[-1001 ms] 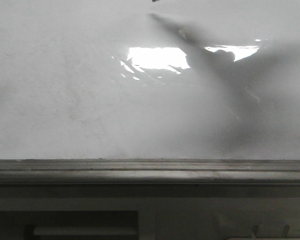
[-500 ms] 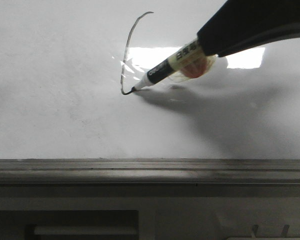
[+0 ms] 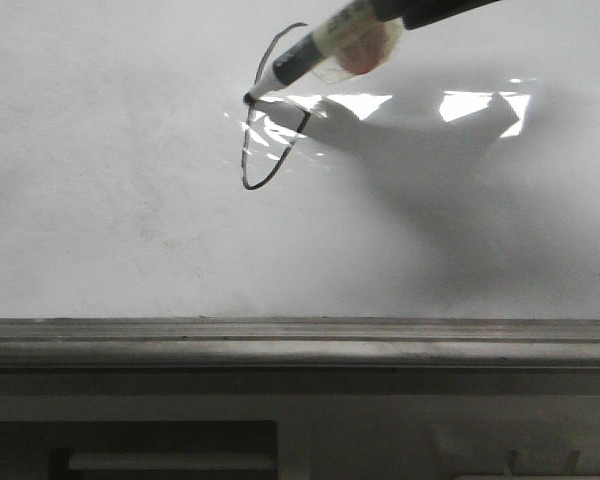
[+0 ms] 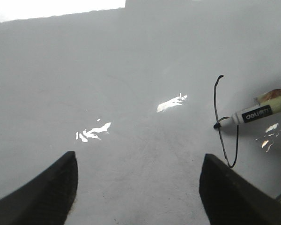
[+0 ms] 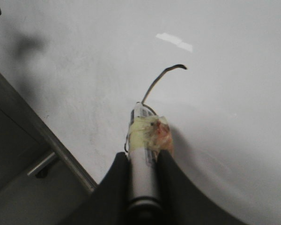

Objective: Write number 6 on whiteboard

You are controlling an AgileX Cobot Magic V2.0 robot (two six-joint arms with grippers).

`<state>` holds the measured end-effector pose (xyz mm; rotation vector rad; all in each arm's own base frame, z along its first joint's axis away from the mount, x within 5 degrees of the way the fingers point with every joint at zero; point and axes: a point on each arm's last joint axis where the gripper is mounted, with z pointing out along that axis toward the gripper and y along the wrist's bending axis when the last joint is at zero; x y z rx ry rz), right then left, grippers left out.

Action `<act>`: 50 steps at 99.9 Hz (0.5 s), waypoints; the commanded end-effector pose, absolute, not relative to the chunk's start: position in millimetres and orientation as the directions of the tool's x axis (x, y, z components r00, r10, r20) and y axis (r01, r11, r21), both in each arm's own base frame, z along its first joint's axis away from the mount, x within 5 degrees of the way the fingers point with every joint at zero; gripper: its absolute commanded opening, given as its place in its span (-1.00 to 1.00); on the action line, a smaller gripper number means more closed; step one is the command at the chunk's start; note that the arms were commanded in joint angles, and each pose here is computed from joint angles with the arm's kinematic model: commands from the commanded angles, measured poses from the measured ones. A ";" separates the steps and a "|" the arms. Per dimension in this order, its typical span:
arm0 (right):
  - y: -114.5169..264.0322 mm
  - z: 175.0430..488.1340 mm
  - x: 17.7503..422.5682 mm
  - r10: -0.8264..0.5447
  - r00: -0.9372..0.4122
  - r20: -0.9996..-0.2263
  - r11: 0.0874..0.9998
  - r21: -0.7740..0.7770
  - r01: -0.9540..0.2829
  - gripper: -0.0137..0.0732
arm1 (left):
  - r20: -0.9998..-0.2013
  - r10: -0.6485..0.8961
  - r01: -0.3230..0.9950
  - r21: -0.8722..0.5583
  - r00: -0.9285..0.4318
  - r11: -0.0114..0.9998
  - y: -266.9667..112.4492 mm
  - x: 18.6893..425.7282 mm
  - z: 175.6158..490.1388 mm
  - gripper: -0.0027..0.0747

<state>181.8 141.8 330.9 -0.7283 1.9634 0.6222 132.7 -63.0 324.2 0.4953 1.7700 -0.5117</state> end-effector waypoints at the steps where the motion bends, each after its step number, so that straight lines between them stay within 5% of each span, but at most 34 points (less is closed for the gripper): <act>1: 142.7 352.6 182.0 -0.224 -0.336 -0.915 0.687 0.097 -0.721 -0.79 | -0.977 0.023 0.571 -0.105 -0.212 0.814 -62.9 132.3 336.2 0.34; 23: 135.9 372.7 155.6 -0.314 -0.358 -0.880 0.574 0.124 -0.809 -0.79 | -0.982 0.099 0.754 -0.060 -0.163 0.654 -79.3 120.7 335.8 0.33; 50: 145.0 376.9 162.4 -0.391 -0.398 -0.830 0.512 0.163 -0.843 -0.79 | -0.983 0.118 0.885 -0.073 -0.142 0.459 -110.6 120.9 337.3 0.04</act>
